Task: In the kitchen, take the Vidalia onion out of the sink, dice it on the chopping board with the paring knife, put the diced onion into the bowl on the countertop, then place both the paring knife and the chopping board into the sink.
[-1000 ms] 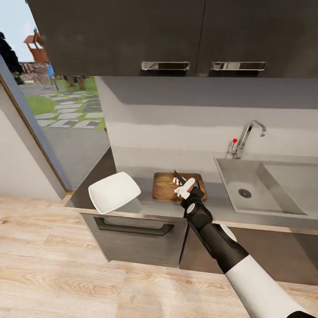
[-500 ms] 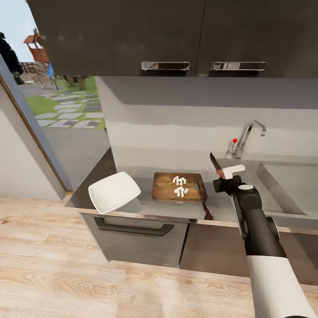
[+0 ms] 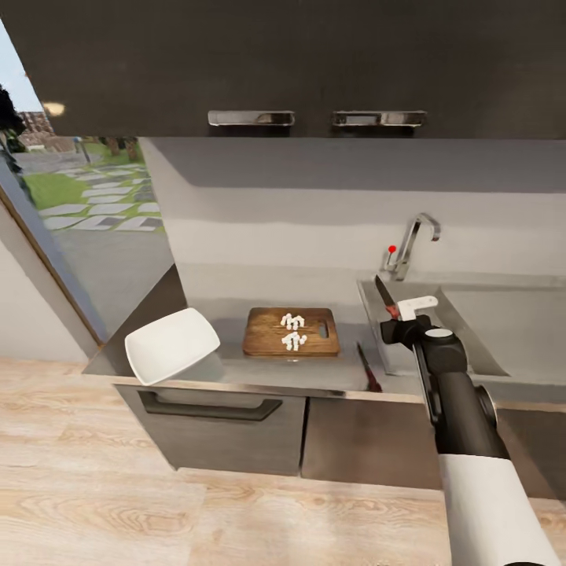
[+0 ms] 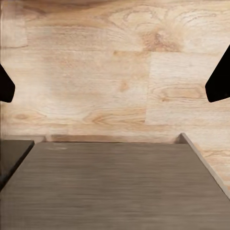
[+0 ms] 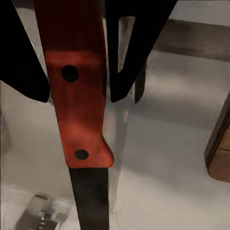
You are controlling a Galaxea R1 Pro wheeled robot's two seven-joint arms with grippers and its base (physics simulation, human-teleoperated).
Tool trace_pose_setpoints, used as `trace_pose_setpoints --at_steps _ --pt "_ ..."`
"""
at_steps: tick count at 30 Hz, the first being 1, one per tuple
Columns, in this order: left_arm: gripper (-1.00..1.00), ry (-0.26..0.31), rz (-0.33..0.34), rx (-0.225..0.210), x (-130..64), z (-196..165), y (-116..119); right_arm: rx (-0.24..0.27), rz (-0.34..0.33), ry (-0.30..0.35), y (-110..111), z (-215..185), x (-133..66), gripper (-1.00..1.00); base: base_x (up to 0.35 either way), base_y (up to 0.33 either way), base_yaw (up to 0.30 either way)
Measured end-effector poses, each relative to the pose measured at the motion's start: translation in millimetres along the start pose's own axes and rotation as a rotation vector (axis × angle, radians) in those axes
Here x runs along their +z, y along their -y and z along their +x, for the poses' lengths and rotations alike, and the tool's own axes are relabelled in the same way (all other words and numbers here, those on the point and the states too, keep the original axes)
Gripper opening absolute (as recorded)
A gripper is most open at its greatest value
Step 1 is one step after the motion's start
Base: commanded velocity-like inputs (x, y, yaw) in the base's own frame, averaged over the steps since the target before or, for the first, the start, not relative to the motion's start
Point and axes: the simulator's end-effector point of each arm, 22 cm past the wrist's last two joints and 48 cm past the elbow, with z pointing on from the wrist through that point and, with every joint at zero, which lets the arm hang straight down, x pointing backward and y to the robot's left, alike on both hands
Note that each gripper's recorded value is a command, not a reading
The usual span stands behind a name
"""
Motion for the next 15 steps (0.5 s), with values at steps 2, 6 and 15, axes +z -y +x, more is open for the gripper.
trace_pose_setpoints --at_steps 2,6,15 --pt "1.00 0.001 0.000 0.000 0.0 0 0 0.004 -0.001 -0.016 0 3 -0.1 -1.00 0.000 -0.307 -0.059" --pt "1.00 0.001 0.000 0.000 0.0 0 0 0.008 -0.003 -0.022 -1 5 0.0 -1.00 0.000 -0.292 -0.011" --pt "1.00 0.001 -0.001 0.000 -0.1 0 0 0.007 -0.030 -0.068 -10 23 8.7 -1.00 0.108 -0.161 0.000"
